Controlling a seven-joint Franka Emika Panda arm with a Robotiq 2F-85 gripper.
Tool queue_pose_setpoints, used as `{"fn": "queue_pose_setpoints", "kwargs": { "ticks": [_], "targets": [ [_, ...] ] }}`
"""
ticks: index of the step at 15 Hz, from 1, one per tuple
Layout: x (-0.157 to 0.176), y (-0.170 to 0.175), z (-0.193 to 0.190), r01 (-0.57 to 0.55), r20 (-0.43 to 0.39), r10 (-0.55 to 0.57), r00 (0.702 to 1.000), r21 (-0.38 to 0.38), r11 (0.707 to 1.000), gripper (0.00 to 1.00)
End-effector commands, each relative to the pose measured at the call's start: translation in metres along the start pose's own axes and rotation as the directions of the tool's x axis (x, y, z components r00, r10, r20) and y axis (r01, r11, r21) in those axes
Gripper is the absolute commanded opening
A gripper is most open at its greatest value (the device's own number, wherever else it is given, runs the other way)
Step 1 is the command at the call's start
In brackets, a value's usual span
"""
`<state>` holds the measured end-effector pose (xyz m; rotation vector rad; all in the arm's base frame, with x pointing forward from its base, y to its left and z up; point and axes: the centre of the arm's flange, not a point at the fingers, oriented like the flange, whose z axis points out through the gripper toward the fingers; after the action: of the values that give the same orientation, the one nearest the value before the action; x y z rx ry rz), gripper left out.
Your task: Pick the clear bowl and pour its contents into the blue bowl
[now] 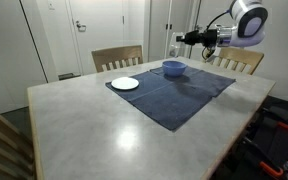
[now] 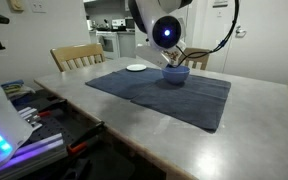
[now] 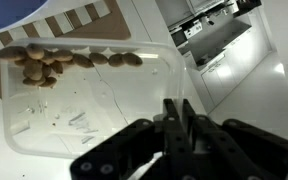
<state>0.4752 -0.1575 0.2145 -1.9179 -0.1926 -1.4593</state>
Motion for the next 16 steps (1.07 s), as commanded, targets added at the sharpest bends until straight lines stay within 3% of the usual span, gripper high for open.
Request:
{"fn": "queue_pose_setpoints", "kwargs": {
  "ticks": [1,16],
  "targets": [
    [-0.01,0.005,-0.002,0.023,-0.06,-0.023,0.998,0.004,1.0,0.02],
    [-0.043,0.001,-0.003,0.05,-0.17,-0.043,0.984,0.034,0.998,0.02]
  ]
}}
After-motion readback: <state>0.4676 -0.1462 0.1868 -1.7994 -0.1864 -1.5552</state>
